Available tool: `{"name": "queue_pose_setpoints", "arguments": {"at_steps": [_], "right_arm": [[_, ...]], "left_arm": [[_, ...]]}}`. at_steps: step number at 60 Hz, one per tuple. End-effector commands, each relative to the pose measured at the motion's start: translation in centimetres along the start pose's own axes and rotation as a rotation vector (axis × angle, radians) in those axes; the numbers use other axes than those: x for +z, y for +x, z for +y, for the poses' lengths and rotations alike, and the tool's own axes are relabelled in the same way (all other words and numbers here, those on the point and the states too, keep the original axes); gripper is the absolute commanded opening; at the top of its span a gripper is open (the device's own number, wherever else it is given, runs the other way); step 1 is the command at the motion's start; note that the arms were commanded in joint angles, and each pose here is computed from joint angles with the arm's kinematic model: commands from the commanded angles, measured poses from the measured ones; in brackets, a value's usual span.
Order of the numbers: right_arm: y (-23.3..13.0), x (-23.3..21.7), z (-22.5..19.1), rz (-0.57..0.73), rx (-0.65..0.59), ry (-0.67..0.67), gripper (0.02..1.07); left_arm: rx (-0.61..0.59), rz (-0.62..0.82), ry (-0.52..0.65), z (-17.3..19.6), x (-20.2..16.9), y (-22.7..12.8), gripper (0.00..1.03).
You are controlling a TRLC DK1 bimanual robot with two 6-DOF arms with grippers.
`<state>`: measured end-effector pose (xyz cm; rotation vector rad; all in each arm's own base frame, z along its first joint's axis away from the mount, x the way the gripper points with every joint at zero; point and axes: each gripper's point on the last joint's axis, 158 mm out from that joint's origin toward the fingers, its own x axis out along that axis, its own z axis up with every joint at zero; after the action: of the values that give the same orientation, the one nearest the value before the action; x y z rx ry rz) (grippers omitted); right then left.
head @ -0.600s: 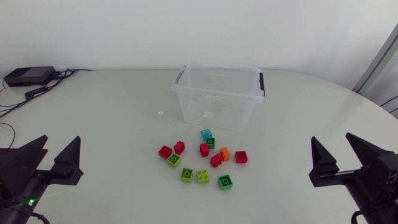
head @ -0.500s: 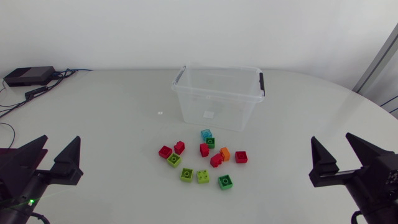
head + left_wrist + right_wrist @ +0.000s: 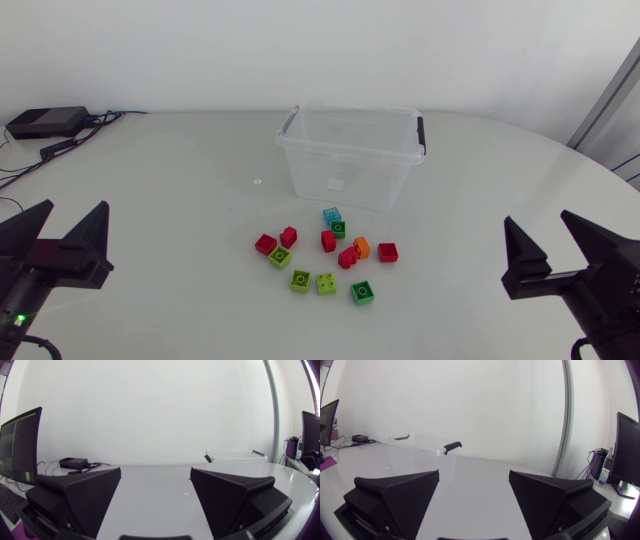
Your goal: Pick up the duplo bricks and place them in the container
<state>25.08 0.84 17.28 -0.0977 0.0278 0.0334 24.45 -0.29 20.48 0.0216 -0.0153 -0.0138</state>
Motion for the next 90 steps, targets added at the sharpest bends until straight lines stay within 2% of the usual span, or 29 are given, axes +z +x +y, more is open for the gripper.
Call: {"name": "queue_pose_setpoints", "arguments": {"at_steps": [1,15,24,38,42,61,66,69,82,85,90], "right_arm": [[-0.3,2.1,0.1,-0.025,0.009,0.016,1.02],[0.0,5.1,-0.2,-0.006,0.013,0.016,1.02],[0.7,6.8,-0.1,0.012,0.025,0.017,1.02],[2.7,6.2,0.2,0.115,0.039,0.013,1.02],[2.9,5.8,0.4,0.131,0.045,0.008,1.02],[5.2,0.0,1.7,0.360,0.104,0.008,1.02],[5.3,-1.2,2.5,0.406,0.143,0.015,1.02],[5.4,-1.9,3.0,0.433,0.168,0.023,1.02],[5.0,-5.9,5.6,0.623,0.311,0.081,1.02],[4.6,-6.4,6.1,0.665,0.333,0.055,1.02],[4.3,-6.1,7.6,0.669,0.395,0.005,1.02]], "left_arm": [[-0.011,-0.022,-0.031,-0.2,1.9,-0.3,0.96],[-0.023,0.044,-0.034,-0.5,4.0,0.4,0.96],[-0.034,0.191,-0.038,-0.8,3.8,2.0,0.96],[-0.143,0.474,0.014,-4.1,0.2,5.2,0.96],[-0.168,0.509,0.038,-4.9,-0.4,5.9,0.96],[-0.310,0.778,0.165,-7.4,-8.0,9.1,0.96],[-0.374,0.828,0.245,-8.1,-10.0,9.4,0.96],[-0.443,0.857,0.353,-8.8,-11.5,9.8,0.96],[-0.650,0.845,0.634,-11.2,-14.2,9.0,0.96],[-0.758,0.837,0.721,-12.1,-15.5,8.1,0.97],[-0.887,0.796,0.784,-13.3,-16.4,7.1,0.97]]}}
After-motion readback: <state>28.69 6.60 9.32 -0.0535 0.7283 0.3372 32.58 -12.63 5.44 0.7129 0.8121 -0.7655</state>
